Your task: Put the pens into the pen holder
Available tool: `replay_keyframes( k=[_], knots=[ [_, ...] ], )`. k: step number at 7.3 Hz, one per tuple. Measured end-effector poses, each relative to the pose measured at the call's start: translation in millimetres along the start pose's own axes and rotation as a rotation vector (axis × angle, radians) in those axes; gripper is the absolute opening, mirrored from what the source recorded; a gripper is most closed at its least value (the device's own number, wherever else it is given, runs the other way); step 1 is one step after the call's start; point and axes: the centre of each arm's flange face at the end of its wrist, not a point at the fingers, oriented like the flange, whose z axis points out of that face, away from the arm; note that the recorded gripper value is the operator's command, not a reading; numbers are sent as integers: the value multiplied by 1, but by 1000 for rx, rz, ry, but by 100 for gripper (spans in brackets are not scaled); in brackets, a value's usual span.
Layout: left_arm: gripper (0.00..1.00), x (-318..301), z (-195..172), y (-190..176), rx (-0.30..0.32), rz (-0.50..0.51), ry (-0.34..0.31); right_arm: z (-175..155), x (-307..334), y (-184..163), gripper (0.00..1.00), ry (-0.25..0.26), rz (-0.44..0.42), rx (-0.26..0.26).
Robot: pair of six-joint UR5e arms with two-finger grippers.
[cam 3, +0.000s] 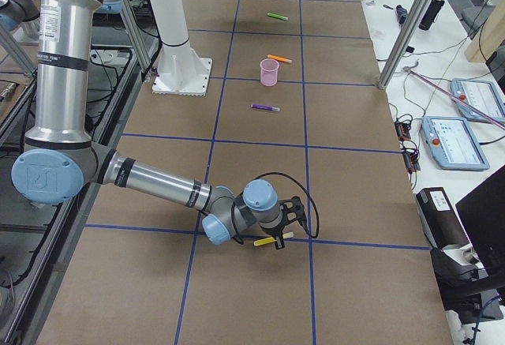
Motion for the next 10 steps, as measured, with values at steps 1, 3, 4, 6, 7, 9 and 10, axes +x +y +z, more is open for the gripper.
replay_keyframes(
  k=[1,3,4,6,7,9,10],
  knots=[
    [100,0,0,0,-1,-1,1,-18,-25,-22,0,-38,49,86],
    [100,0,1,0,-1,0,1,-41,-89,-62,0,-170,132,254],
    [100,0,1,-1,0,1,1,-47,-135,-79,0,-230,156,320],
    [100,3,2,-3,-1,6,6,-59,-257,-100,0,-345,174,451],
    [100,5,4,-4,-2,10,9,-55,-321,-103,0,-388,182,522],
    [100,8,8,-6,-1,22,15,-27,-457,-85,0,-416,206,676],
    [100,10,10,-6,-1,26,18,-19,-534,-73,0,-407,227,735]
  ],
)
